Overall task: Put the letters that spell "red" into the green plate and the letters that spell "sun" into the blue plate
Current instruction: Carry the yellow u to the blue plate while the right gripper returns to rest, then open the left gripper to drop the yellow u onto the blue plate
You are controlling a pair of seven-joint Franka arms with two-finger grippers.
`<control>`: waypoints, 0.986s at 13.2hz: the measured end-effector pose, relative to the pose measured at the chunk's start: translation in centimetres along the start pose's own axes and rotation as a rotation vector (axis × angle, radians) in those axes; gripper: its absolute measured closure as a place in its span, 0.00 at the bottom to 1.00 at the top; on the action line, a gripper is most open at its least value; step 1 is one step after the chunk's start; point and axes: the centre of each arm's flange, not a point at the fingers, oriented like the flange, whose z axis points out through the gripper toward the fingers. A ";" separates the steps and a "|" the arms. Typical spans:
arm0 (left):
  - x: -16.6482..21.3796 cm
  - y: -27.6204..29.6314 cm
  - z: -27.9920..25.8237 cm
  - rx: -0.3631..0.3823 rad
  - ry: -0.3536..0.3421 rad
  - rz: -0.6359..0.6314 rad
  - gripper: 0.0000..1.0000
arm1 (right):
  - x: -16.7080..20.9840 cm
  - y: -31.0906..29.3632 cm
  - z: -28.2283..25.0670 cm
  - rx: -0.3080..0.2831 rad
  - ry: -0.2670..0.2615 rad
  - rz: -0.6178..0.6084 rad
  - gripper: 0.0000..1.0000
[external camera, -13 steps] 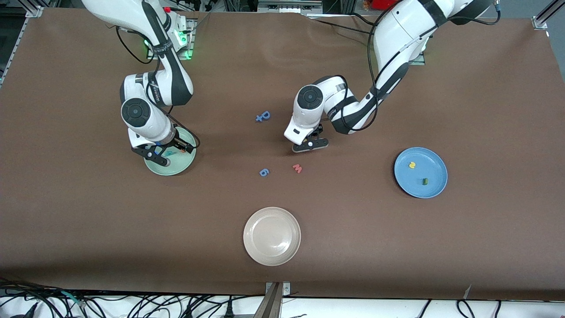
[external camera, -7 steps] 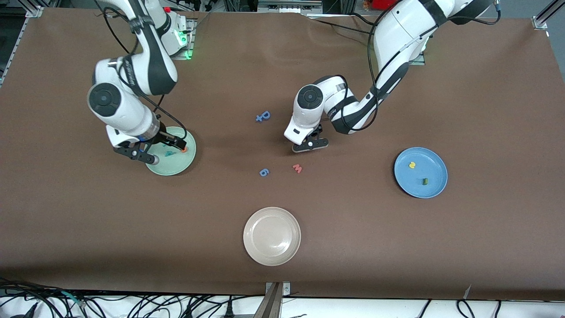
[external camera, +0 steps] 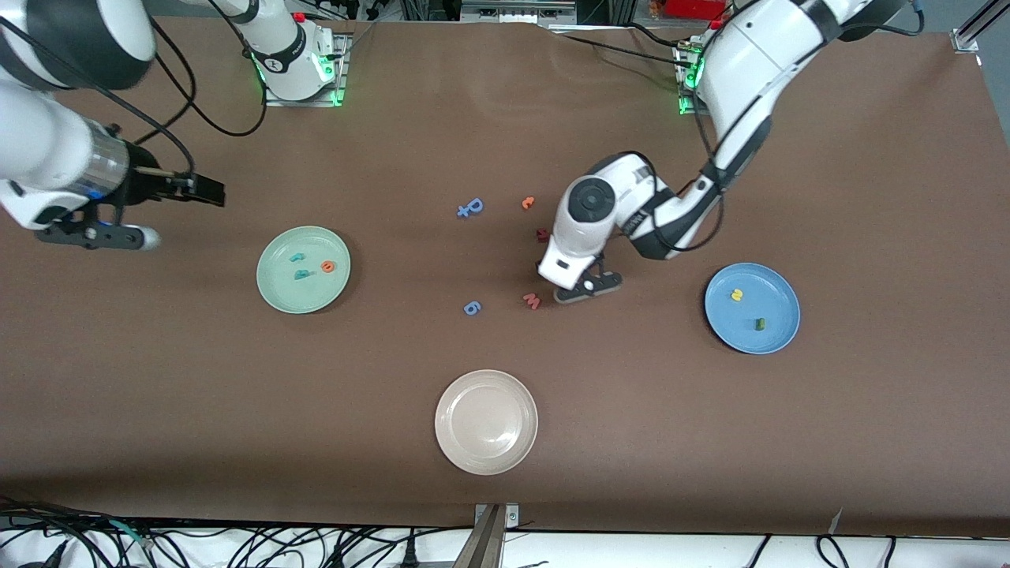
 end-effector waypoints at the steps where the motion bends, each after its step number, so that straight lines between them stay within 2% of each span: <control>1: 2.8 -1.7 -1.3 0.009 -0.015 0.009 0.73 | 0.2 0.6 -0.2 0.010 0.002 -0.010 0.00; 5: 12.1 -10.8 -4.7 0.073 -0.075 0.099 0.73 | 0.1 2.5 -1.2 0.061 0.016 -0.037 0.00; 9: 18.0 -21.3 -5.1 0.076 -0.130 0.161 0.73 | -3.1 2.0 -2.5 0.034 0.125 -0.057 0.00; 12: 20.1 -27.0 -4.9 0.065 -0.153 0.177 0.72 | -3.9 3.0 -0.7 0.027 0.093 -0.038 0.00; 13: 20.3 -27.8 -4.7 0.064 -0.158 0.174 0.66 | -3.5 3.9 -0.5 0.029 0.092 -0.024 0.00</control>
